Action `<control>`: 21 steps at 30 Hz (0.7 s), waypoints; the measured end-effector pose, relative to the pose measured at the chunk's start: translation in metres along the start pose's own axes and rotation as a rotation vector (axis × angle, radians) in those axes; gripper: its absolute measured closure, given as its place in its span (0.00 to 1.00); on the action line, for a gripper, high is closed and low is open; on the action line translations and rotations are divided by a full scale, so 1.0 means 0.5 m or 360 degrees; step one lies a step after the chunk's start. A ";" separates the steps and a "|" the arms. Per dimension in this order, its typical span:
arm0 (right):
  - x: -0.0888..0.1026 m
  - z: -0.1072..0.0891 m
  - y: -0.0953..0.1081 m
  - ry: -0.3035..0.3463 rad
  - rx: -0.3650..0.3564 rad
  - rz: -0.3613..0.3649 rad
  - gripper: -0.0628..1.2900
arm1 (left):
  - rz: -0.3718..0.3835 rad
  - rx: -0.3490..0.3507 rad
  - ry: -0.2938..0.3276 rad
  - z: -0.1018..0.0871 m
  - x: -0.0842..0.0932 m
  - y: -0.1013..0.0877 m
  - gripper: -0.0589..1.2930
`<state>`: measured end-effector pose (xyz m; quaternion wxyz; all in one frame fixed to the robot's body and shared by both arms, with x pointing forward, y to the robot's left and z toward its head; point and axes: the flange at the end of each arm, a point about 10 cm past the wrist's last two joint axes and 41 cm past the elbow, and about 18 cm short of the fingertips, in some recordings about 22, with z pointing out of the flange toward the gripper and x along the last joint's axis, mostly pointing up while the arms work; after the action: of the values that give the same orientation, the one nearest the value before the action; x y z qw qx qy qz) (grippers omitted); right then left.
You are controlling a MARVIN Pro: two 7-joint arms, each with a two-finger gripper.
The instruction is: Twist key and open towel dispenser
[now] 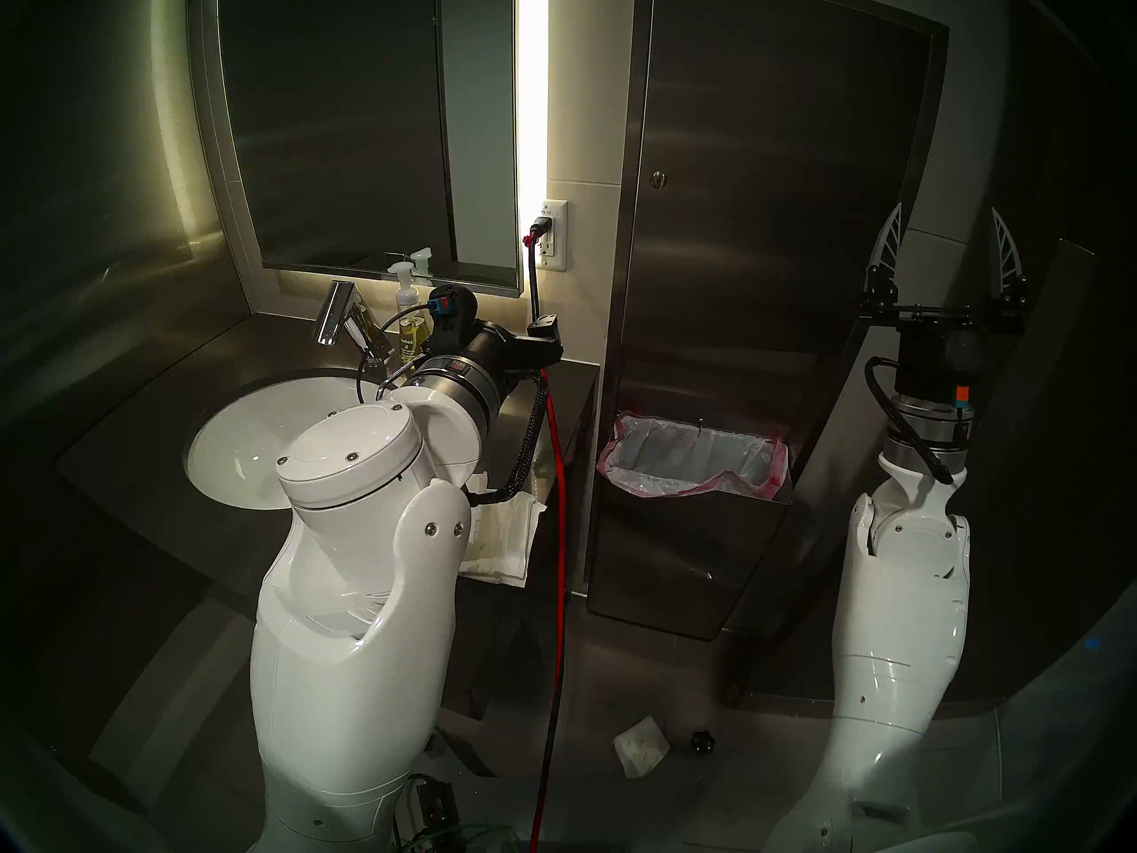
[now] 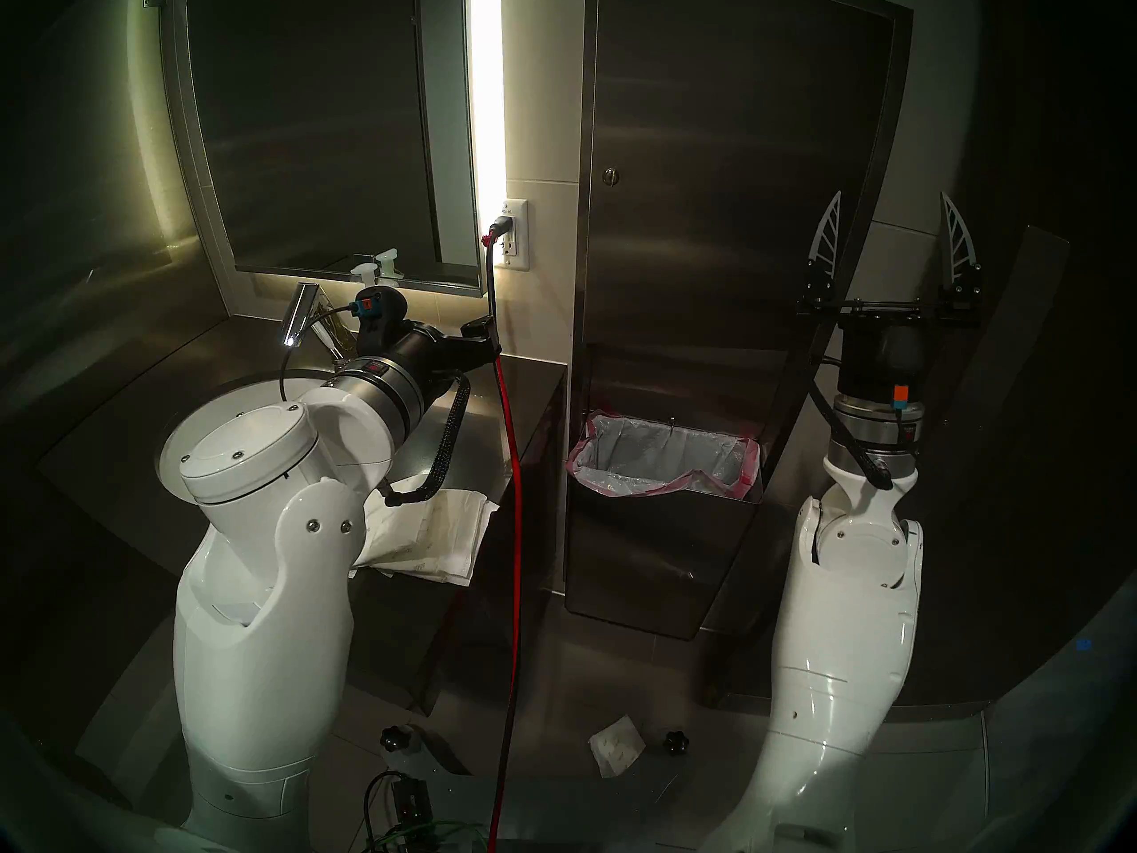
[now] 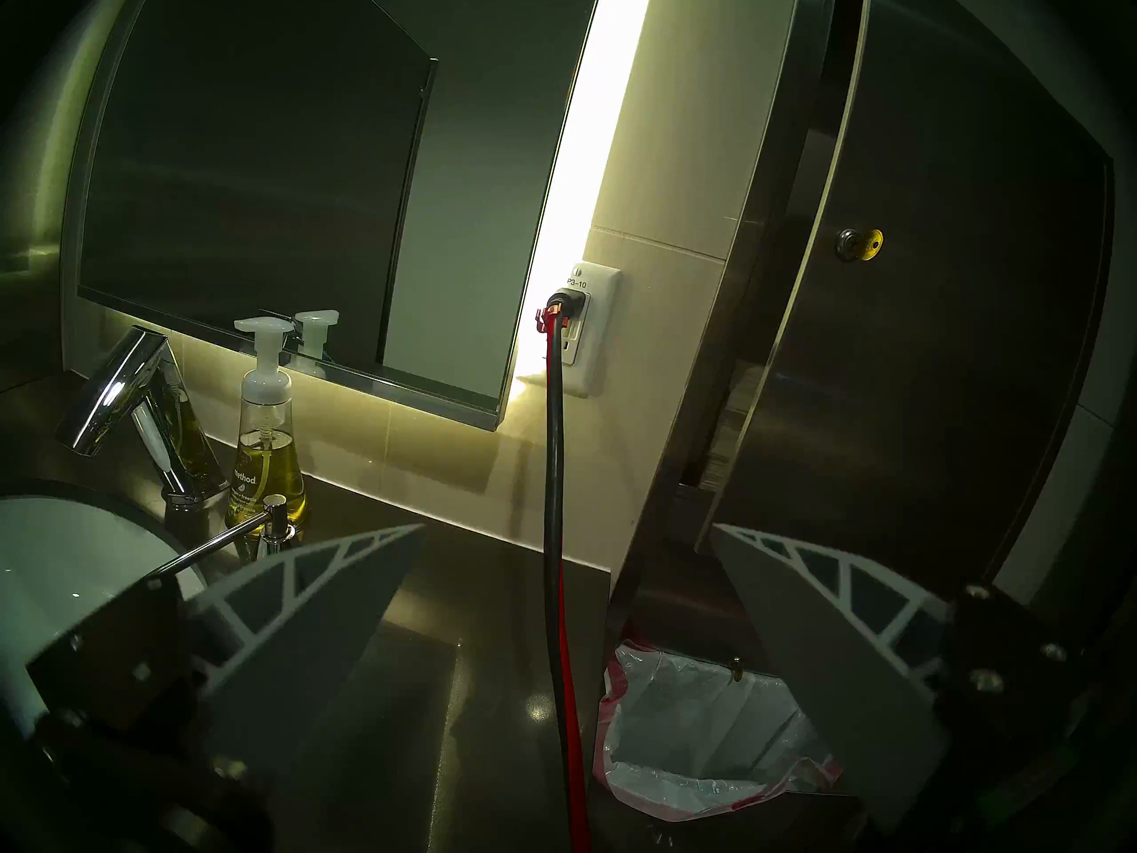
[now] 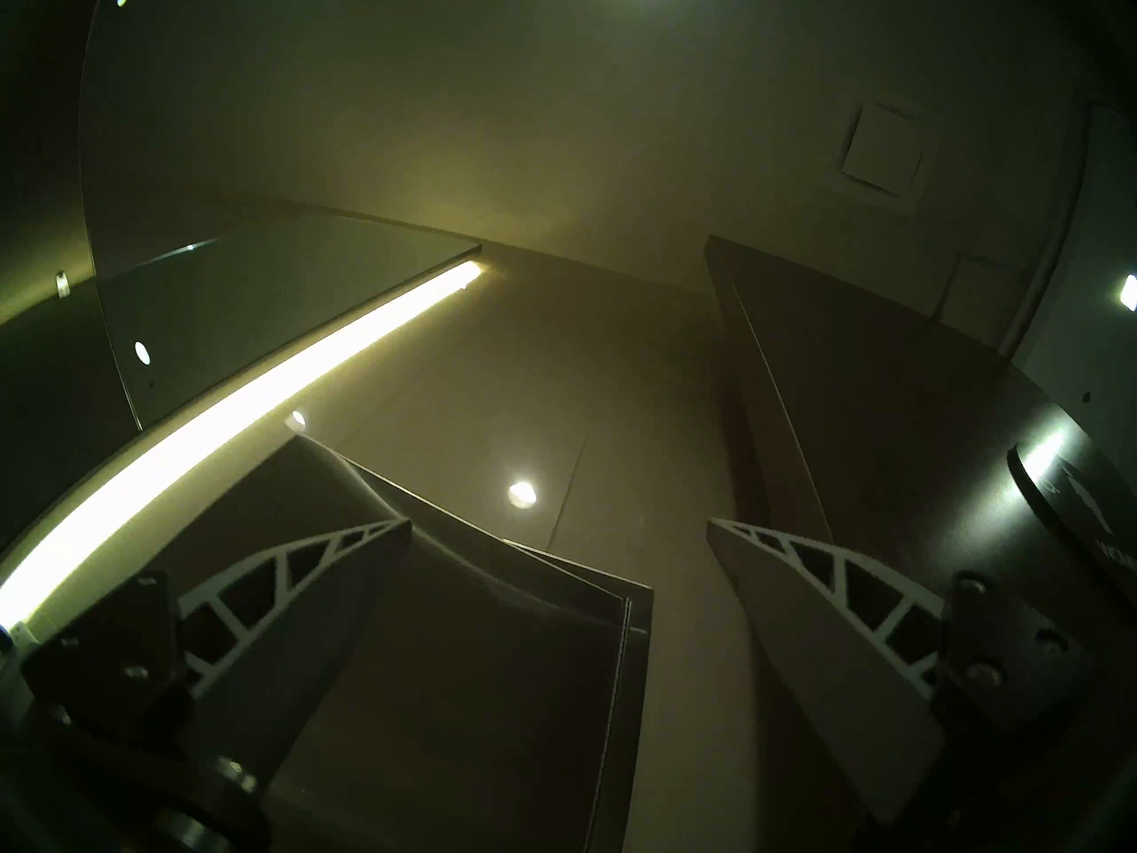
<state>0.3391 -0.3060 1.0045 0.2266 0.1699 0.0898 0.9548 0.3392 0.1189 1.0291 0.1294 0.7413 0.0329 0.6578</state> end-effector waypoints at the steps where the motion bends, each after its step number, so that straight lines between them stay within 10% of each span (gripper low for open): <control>1: 0.008 -0.002 0.000 0.0007 0.0008 0.0012 0.03 | 0.0002 0.0009 0.0002 0.001 0.001 -0.003 0.02; 13: 0.083 -0.032 0.001 0.0038 0.0101 0.0166 0.03 | 0.0098 0.0051 -0.0013 0.037 -0.004 -0.028 0.04; 15: 0.094 -0.038 0.001 0.0038 0.0120 0.0198 0.03 | 0.0123 0.0035 -0.0018 0.046 -0.004 -0.027 0.23; 17: 0.104 -0.045 0.002 0.0037 0.0139 0.0229 0.03 | 0.0147 0.0014 -0.0019 0.054 -0.004 -0.026 0.97; 21: 0.121 -0.056 0.004 0.0033 0.0173 0.0287 0.03 | 0.0192 -0.0040 -0.0016 0.066 0.001 -0.020 0.97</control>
<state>0.2773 -0.2824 0.9961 0.1291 0.1794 0.1281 0.9668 0.3730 0.1239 1.0236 0.0990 0.7436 -0.0207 0.6609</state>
